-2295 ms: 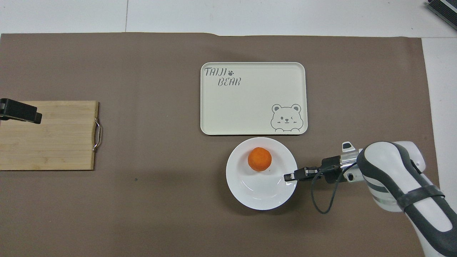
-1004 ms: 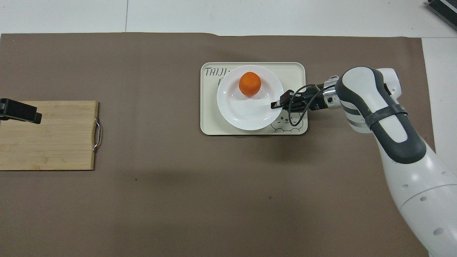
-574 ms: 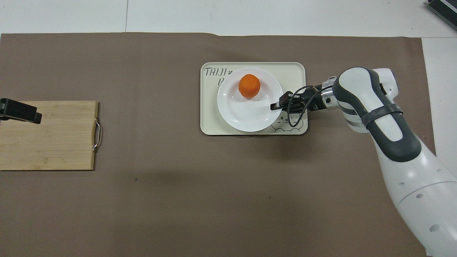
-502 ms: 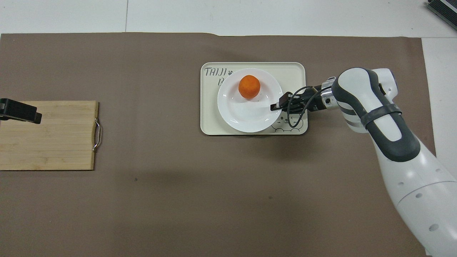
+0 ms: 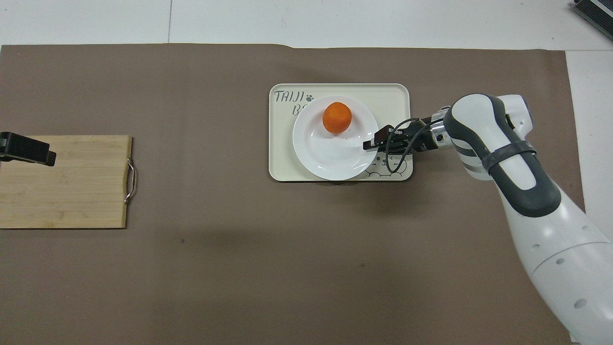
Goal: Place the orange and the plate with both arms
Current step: 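Slide the plate with the right gripper onto the bear tray, then open the right gripper and withdraw it from the plate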
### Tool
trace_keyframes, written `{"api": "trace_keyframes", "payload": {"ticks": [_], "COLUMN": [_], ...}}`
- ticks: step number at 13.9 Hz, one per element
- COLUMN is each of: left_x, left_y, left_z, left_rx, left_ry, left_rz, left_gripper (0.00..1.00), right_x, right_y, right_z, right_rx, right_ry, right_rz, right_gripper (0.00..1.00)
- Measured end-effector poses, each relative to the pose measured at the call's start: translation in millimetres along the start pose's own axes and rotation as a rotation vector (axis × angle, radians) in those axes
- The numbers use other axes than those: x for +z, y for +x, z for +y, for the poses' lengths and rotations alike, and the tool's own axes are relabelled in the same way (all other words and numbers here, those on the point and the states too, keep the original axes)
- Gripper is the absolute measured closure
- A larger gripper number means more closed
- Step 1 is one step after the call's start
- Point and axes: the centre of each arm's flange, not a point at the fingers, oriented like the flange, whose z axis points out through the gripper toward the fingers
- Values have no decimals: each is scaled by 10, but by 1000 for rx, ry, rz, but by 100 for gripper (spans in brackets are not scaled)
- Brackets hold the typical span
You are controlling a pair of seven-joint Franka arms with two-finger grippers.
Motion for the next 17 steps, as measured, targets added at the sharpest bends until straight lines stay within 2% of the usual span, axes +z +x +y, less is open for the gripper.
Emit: {"api": "trace_keyframes", "payload": {"ticks": [6, 10, 15, 17], "left_x": [0, 0, 0, 0], "left_y": [0, 0, 0, 0], "left_z": [0, 0, 0, 0], "left_rx": [0, 0, 0, 0], "left_ry": [0, 0, 0, 0], "left_rz": [0, 0, 0, 0], "left_gripper": [0, 0, 0, 0], "right_x": [-144, -528, -1303, -1557], "right_y": [42, 22, -252, -429], "right_z": [-12, -314, -938, -1077], "right_rx": [-19, -97, -188, -192], "right_ry": [-32, -202, -567, -653], "right_rz": [30, 73, 125, 107], "right_gripper": [1, 0, 0, 0]}}
